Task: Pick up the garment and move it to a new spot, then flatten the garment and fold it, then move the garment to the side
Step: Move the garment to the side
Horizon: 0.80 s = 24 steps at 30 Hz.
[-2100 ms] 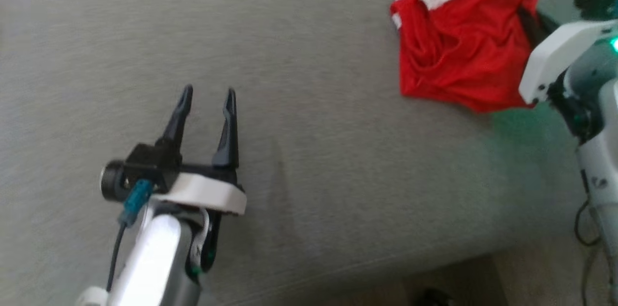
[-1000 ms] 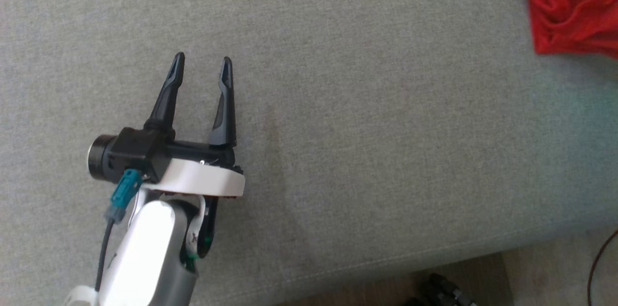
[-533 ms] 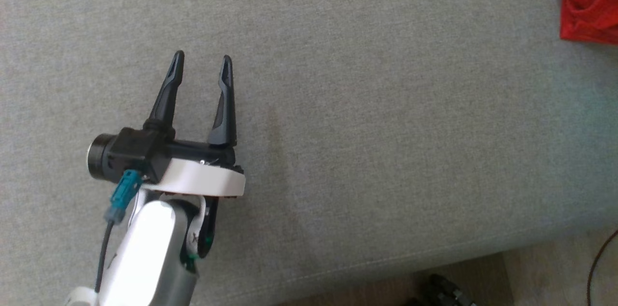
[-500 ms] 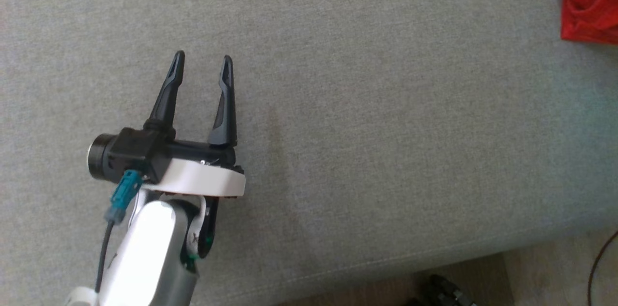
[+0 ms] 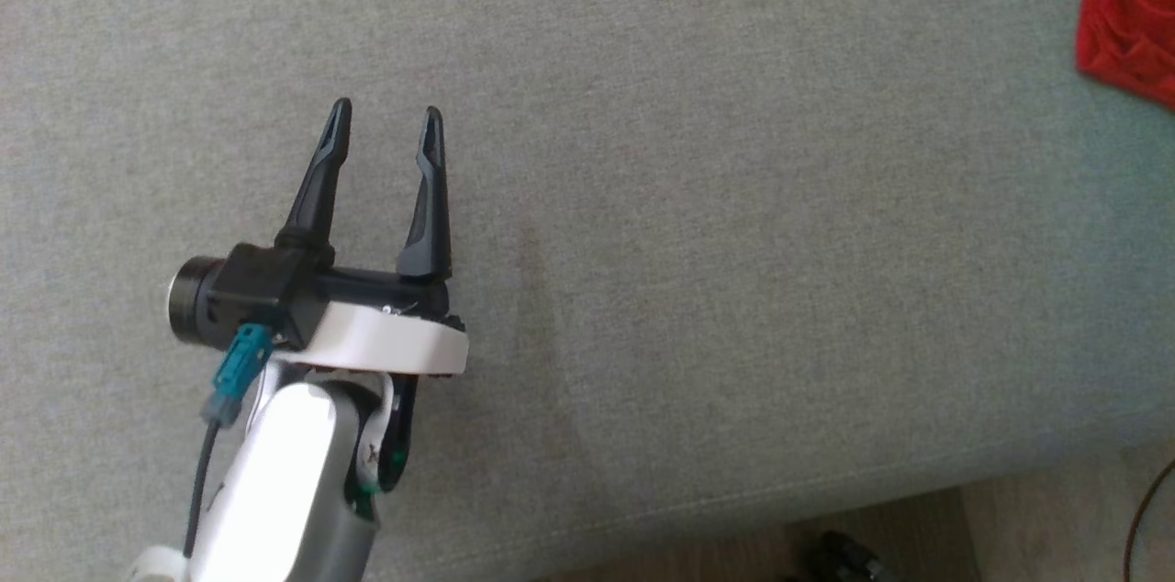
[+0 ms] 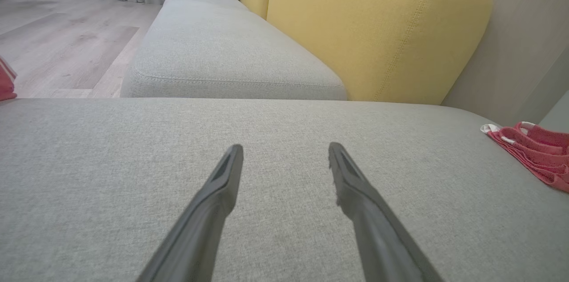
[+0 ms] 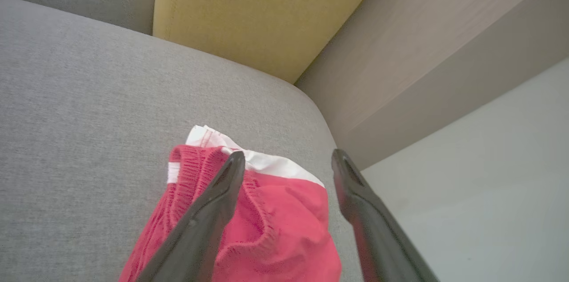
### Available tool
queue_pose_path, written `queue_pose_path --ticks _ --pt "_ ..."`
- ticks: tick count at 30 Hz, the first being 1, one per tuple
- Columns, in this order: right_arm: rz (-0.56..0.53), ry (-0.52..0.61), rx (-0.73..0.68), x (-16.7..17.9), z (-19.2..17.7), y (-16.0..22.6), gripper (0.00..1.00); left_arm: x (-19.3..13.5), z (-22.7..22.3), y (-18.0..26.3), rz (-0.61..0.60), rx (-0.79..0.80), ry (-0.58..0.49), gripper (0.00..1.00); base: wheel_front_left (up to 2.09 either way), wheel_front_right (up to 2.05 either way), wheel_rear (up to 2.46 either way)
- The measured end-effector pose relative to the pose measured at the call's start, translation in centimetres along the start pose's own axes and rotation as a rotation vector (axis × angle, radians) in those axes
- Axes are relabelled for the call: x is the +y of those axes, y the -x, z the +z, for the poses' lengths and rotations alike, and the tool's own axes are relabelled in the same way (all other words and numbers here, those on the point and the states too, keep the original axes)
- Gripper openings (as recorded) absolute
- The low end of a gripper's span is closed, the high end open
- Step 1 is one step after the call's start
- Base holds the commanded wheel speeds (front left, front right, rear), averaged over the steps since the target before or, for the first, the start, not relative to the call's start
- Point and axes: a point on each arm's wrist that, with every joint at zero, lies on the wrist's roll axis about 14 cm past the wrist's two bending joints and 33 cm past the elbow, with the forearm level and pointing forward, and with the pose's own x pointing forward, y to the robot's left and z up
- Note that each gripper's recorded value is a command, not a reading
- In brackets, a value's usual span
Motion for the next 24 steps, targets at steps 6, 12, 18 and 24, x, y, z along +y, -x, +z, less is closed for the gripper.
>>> queue_pose_path --ticks 6,12,18,24 --pt "0.038 -0.013 -0.091 1.7 2.2 0.6 1.0 -0.1 0.7 0.2 0.0 -0.012 0.0 1.0 0.0 0.0 0.0" --pt "0.099 -0.074 -0.256 3.8 6.7 2.4 1.0 0.3 2.3 0.9 0.028 -0.038 -0.012 1.0 0.0 0.0 0.0" --pt "0.206 -0.188 -0.405 7.7 9.4 6.3 1.0 2.1 3.8 3.2 0.108 -0.049 -0.032 1.0 0.0 0.0 0.0" --pt "0.305 -0.313 -0.501 11.0 10.0 11.3 1.0 3.6 5.6 6.8 0.19 -0.072 -0.061 1.0 0.0 0.0 0.0"
